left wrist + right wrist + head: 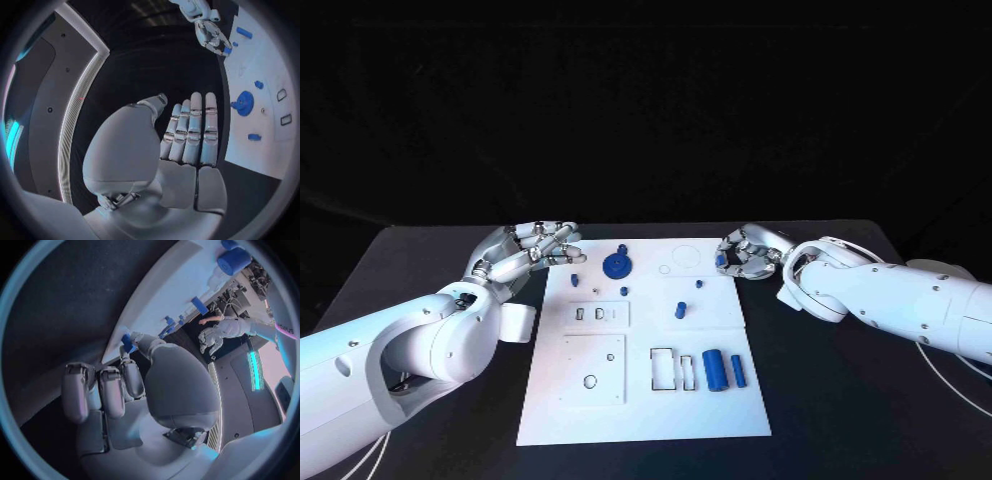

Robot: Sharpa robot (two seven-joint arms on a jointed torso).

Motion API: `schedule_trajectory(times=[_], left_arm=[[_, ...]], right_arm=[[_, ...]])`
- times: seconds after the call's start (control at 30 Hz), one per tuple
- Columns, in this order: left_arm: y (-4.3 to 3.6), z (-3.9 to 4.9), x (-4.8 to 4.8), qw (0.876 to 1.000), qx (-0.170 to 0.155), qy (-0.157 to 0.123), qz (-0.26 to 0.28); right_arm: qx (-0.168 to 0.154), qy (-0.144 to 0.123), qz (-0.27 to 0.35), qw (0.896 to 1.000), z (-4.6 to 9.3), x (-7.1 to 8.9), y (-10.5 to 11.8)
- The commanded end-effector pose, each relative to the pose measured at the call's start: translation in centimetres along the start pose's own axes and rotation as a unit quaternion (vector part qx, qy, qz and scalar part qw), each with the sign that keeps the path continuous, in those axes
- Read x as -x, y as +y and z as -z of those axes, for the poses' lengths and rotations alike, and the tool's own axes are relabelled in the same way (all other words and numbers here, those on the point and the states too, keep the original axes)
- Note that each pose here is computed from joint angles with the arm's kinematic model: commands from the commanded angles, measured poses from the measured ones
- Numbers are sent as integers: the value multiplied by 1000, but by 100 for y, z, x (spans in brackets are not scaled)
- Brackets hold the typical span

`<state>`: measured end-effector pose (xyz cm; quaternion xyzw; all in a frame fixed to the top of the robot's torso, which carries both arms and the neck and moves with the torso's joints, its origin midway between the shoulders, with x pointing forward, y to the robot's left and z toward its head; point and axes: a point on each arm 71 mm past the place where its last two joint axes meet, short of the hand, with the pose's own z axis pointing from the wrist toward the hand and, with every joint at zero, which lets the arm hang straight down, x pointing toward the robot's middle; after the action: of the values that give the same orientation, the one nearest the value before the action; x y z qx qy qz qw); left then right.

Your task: Assemble the parts on the task board

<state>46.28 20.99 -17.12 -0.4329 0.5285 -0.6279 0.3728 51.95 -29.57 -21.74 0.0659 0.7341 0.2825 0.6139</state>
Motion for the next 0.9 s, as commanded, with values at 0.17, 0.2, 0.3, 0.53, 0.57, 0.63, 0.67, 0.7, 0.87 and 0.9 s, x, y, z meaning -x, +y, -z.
schedule_trajectory(times=[0.17, 0.2, 0.3, 0.53, 0.57, 0.63, 0.67, 0.7, 0.87, 0.9], left_arm=[[-8, -3, -19, 1000, -2, 8, 5], [-8, -3, -18, 1000, -2, 8, 5], [-8, -3, -16, 1000, -2, 8, 5], [-7, -4, -12, 1000, -1, 8, 5], [-6, -4, -10, 1000, -1, 8, 5], [-6, -4, -7, 1000, -1, 7, 5], [-5, -5, -4, 1000, -1, 7, 4], [-5, -6, -2, 1000, -1, 7, 4], [3, -16, -9, 1000, 0, 8, 5], [4, -17, -12, 1000, 1, 9, 5]], right_arm=[[10, -21, 1, 1000, 4, 25, 17], [11, -24, 0, 1000, 4, 28, 21], [17, -33, -2, 999, 6, 34, 44], [20, -50, -12, 998, 31, 24, 141], [21, -51, -14, 998, 40, 17, 177], [23, -50, -17, 998, 45, 9, 233], [26, -48, -19, 998, 42, 3, 282], [29, -46, -21, 998, 37, -4, 339], [35, -39, -4, 999, 13, -79, 637], [36, -38, -2, 999, 11, -91, 673]])
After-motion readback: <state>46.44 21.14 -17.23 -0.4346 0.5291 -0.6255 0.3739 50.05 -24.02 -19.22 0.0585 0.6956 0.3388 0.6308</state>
